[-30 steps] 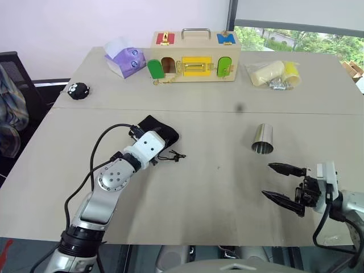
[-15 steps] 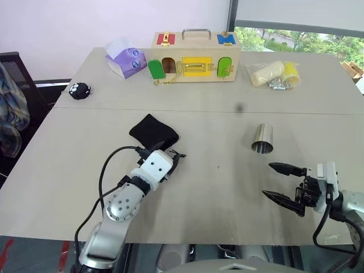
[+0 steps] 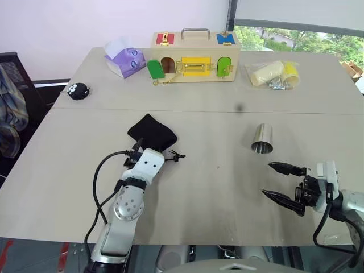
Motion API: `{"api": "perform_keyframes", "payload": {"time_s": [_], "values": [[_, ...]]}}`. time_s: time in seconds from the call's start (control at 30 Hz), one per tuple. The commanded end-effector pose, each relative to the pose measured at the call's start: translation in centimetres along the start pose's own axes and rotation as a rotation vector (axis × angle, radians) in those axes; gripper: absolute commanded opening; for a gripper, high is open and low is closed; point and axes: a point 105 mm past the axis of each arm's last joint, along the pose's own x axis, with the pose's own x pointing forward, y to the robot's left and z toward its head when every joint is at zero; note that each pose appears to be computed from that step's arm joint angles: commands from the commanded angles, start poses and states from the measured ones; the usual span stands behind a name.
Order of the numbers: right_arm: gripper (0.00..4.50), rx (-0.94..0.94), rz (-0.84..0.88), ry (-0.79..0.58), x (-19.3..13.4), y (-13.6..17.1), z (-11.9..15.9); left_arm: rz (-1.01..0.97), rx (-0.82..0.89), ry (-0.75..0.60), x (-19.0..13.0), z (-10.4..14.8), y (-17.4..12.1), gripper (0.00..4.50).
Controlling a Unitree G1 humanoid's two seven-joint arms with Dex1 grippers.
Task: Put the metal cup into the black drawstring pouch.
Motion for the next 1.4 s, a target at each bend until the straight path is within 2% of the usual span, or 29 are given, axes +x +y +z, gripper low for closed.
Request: {"api": "perform_keyframes", "payload": {"time_s": [0.03, 0.17, 0.27, 0.33, 0.37, 0.4, 0.43, 0.63, 0.73, 0.93, 1.13, 1.4], "values": [[4.5, -0.035, 0.004, -0.025, 0.1, 0.1, 0.8, 0.016, 0.043, -0.048, 0.0, 0.4, 0.6, 3.14], [4.5, -0.036, 0.003, -0.03, 0.3, 0.2, 0.8, 0.027, 0.041, -0.054, 0.4, 0.3, 1.0, 3.14], [4.5, -0.036, 0.0, -0.031, 0.4, 0.1, 0.7, 0.038, 0.0, -0.061, 0.6, 0.4, 1.4, 2.46], [4.5, -0.038, -0.002, -0.033, 0.4, 0.1, 0.7, 0.038, -0.02, -0.067, 0.7, 0.5, 1.5, 1.54], [4.5, -0.039, -0.003, -0.033, 0.4, 0.0, 0.7, 0.036, -0.027, -0.069, 0.8, 0.6, 1.6, 0.88], [4.5, -0.04, -0.003, -0.034, 0.4, 0.0, 0.7, 0.034, -0.037, -0.072, 0.8, 0.8, 1.8, 0.6], [4.5, -0.041, -0.002, -0.034, 0.5, 0.0, 0.7, 0.029, -0.051, -0.073, 0.9, 0.9, 1.9, 0.1], [4.5, -0.051, 0.001, -0.041, 0.7, -0.4, 0.8, 0.021, -0.08, -0.073, 1.4, 1.0, 2.8, 0.1], [4.5, -0.06, -0.022, -0.041, 0.8, -0.7, 0.7, 0.001, -0.153, -0.078, 1.8, 1.2, 3.0, 0.1], [4.5, -0.084, -0.221, -0.024, 0.7, -3.3, 0.1, 0.013, -0.314, -0.084, 3.1, 2.6, 4.5, 0.1], [4.5, -0.059, -0.419, -0.015, 1.5, -6.0, -0.7, -0.065, -0.511, -0.108, 4.0, 5.6, 3.9, 0.1], [4.5, -0.065, -0.573, 0.005, 1.6, -8.7, -1.5, -0.123, -0.594, -0.104, 4.6, 8.0, 3.6, 0.1]]}}
